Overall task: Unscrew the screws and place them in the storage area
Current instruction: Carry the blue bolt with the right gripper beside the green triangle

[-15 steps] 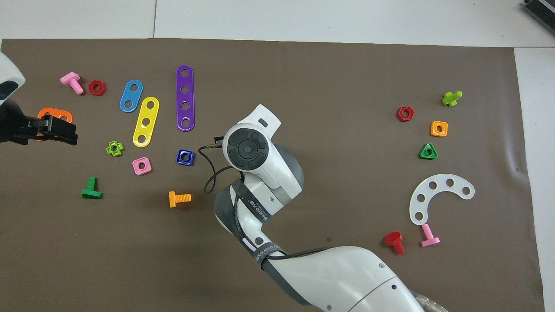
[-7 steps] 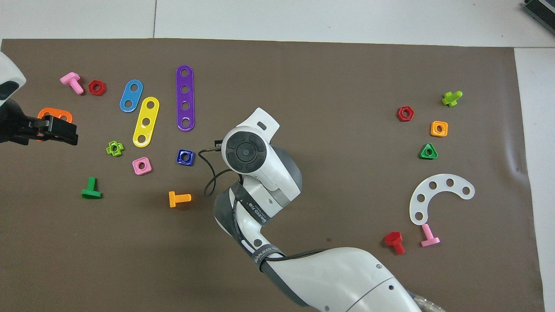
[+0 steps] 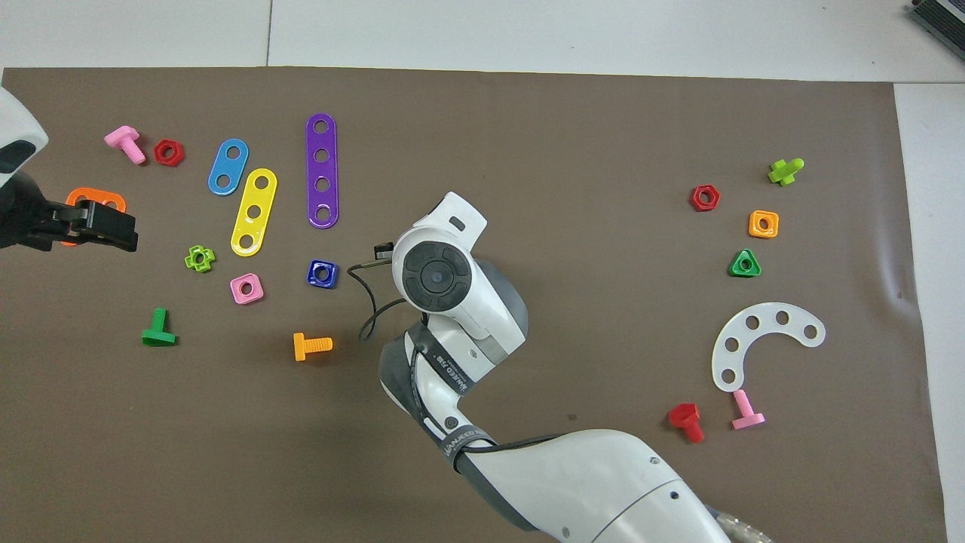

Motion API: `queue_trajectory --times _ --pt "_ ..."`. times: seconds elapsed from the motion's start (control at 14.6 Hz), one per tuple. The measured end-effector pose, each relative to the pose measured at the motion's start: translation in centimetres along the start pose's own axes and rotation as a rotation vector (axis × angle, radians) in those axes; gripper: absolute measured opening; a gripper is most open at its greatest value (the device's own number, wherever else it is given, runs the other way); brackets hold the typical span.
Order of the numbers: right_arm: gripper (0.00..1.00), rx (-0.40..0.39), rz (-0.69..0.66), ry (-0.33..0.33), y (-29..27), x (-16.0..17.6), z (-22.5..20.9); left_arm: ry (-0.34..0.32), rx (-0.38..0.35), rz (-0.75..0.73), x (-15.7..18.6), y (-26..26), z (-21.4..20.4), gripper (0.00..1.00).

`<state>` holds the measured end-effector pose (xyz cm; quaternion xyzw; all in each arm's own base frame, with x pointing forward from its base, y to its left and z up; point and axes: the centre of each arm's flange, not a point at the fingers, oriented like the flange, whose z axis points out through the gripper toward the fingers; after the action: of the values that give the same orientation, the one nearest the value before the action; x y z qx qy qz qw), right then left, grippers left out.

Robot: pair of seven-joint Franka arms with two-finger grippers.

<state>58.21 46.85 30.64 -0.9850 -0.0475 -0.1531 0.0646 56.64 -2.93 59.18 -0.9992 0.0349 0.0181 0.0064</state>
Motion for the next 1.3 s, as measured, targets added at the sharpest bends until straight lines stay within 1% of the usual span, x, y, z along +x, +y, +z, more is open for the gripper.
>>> queue_trajectory --times 0.07,0.14,0.21,0.41,0.55,0.76,0.89,0.96,1.1,1.17,1.3 --pt "0.36 0.0 0.0 0.0 0.0 0.0 0.0 0.001 0.0 0.004 0.0 0.2 0.0 1.0" --pt "0.22 -0.001 0.0 0.001 0.1 0.0 0.0 0.001 0.0 0.009 0.0 0.5 0.0 1.0" --pt "0.19 -0.001 0.002 0.003 0.1 0.2 -0.1 0.001 0.0 0.014 0.0 0.8 0.0 1.0" --pt "0.19 -0.016 0.012 0.003 0.9 0.8 -0.6 0.002 0.001 0.016 0.0 1.1 0.0 1.0" --pt "0.19 -0.039 0.05 0.033 3.4 3.4 -3.4 0.002 0.001 0.013 0.0 1.1 0.0 1.0" --pt "0.19 -0.08 0.086 0.013 11.8 7.8 -11.8 0.003 0.001 0.016 0.0 1.3 0.0 1.0" --pt "0.19 -0.1 0.068 -0.022 20.1 8.6 -16.1 0.004 0.001 0.019 0.0 1.8 0.0 1.0" --pt "0.19 -0.109 0.046 -0.047 24.6 8.0 -17.0 0.005 0.001 0.02 0.1 1.9 -0.1 1.0" --pt "0.19 -0.125 0.012 -0.108 33.1 5.7 -17.0 0.006 0.001 0.02 0.1 1.9 -0.1 1.0" --pt "0.19 -0.129 0.005 -0.135 36.3 4.4 -16.6 0.007 0.001 0.02 0.1 1.9 -0.1 1.0" --pt "0.19 -0.126 0.01 -0.166 40.7 2.1 -15.3 0.007 0.001 0.02 0.1 1.9 -0.1 1.0"
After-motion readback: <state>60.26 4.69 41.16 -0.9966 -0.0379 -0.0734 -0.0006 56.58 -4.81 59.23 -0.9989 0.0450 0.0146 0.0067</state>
